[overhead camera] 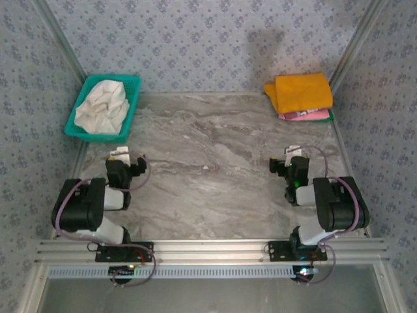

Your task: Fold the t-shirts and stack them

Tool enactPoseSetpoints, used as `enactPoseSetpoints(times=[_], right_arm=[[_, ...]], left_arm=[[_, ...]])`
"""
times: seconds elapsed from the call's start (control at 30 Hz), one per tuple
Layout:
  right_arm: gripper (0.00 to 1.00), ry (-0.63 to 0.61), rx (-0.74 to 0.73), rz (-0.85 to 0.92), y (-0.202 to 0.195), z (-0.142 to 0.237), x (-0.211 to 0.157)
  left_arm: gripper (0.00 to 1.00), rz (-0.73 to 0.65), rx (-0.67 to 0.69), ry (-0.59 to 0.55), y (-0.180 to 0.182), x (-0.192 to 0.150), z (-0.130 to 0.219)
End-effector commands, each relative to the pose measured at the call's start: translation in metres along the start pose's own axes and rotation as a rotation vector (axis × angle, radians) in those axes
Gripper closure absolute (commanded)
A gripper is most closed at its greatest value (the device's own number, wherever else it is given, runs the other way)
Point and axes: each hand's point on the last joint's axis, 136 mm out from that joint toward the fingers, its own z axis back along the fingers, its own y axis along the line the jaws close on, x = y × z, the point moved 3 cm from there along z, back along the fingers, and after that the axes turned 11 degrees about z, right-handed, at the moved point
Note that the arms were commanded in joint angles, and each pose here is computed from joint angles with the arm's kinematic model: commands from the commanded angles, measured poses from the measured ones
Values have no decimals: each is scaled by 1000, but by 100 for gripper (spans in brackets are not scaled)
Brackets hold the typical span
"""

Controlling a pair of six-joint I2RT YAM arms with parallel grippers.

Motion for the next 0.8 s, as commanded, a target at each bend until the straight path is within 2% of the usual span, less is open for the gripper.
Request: enactPoseSetpoints(times=[0.0,0.1,0.13,0.77], right_arm=[[0,-48,39,-67,-15,-16,30],[0,-46,17,-55,-17,-15,30],[0,-50,10,-50,-16,-14,30],[0,-47,18,-57,-17,-15,30]], left_arm=[[2,-27,-85,-36,-16,23,-8],[2,-21,-57,77,-16,25,-29],[2,5,-36,48,-10,29,-29],[2,-2,-23,53,-9,28,-29]])
